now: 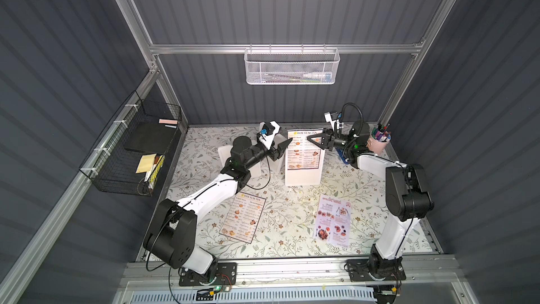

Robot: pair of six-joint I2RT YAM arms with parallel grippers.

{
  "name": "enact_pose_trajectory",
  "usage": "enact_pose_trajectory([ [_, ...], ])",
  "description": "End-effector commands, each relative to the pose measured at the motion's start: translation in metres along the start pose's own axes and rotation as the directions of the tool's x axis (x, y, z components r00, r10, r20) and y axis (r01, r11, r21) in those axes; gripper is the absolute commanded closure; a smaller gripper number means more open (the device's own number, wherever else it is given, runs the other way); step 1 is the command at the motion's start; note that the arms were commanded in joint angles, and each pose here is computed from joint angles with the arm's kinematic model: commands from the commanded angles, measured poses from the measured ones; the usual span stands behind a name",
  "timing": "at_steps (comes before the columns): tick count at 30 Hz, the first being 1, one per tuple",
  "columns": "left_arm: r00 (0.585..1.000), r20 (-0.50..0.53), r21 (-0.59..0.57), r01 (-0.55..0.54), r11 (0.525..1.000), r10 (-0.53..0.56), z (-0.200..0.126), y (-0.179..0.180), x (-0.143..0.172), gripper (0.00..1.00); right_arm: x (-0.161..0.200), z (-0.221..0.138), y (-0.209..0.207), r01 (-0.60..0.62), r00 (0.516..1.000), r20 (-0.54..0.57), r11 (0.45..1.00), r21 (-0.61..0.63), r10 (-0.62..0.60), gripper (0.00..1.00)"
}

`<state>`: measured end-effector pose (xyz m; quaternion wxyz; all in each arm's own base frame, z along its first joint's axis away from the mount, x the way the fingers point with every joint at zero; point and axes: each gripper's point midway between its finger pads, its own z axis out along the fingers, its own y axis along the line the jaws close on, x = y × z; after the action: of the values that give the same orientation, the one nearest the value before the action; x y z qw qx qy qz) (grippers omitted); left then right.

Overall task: Insert the menus into the narrow rack
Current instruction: Insert the menu into the narrow rack.

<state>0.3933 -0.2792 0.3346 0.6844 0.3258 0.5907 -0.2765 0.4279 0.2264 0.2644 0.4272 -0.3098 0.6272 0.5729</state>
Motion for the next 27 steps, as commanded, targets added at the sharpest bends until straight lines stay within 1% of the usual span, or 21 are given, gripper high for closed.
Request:
enact_pose_trajectory([
  [1, 1.0, 0.002, -0.005, -0.012, 1.0, 0.012, -0.005, 0.001, -0.003, 0.36, -0.023, -0.002, 0.01, 0.065, 0.998, 0.021, 0.998, 0.014, -0.066, 0.55],
  [4, 1.0, 0.001, -0.007, -0.01, 1.0, 0.01, -0.006, 0.002, -0.003, 0.36, -0.026, -0.003, 0.011, 0.075, 0.997, 0.027, 0.997, 0.025, -0.075, 0.62],
  [8, 1.0, 0.004, -0.007, -0.012, 1.0, 0.012, -0.006, 0.001, -0.005, 0.36, -0.026, -0.003, 0.01, 0.076, 0.996, 0.034, 0.996, 0.036, -0.077, 0.74],
  [9, 1.0, 0.005, -0.007, -0.012, 1.0, 0.012, -0.006, 0.001, -0.005, 0.36, -0.026, -0.003, 0.009, 0.074, 0.997, 0.034, 0.997, 0.035, -0.075, 0.76],
  [11, 1.0, 0.006, -0.008, -0.012, 1.0, 0.012, -0.006, 0.002, -0.006, 0.36, -0.026, -0.002, 0.008, 0.071, 0.997, 0.036, 0.997, 0.033, -0.073, 0.77],
  [12, 1.0, 0.002, -0.009, -0.01, 1.0, 0.01, -0.006, 0.002, -0.004, 0.36, -0.027, -0.002, 0.008, 0.072, 0.997, 0.037, 0.997, 0.03, -0.073, 0.8],
  [15, 1.0, 0.004, -0.009, -0.01, 1.0, 0.01, -0.007, 0.002, -0.005, 0.36, -0.026, -0.002, 0.009, 0.07, 0.997, 0.034, 0.997, 0.021, -0.07, 0.94],
  [17, 1.0, 0.005, -0.01, -0.01, 1.0, 0.01, -0.006, 0.002, -0.005, 0.36, -0.022, -0.003, 0.01, 0.074, 0.997, 0.033, 0.997, 0.02, -0.075, 0.98],
  [19, 1.0, 0.006, -0.009, -0.01, 1.0, 0.01, -0.006, 0.002, -0.005, 0.36, -0.016, -0.003, 0.01, 0.075, 0.997, 0.033, 0.997, 0.017, -0.076, 1.0],
  [26, 1.0, 0.004, -0.005, -0.01, 1.0, 0.01, -0.007, 0.001, -0.004, 0.36, 0.002, -0.004, 0.007, 0.068, 0.997, 0.039, 0.998, 0.017, -0.068, 1.0],
  [27, 1.0, 0.004, -0.006, -0.01, 1.0, 0.01, -0.006, 0.001, -0.004, 0.36, 0.003, -0.004, 0.007, 0.066, 0.997, 0.04, 0.998, 0.017, -0.067, 0.98],
])
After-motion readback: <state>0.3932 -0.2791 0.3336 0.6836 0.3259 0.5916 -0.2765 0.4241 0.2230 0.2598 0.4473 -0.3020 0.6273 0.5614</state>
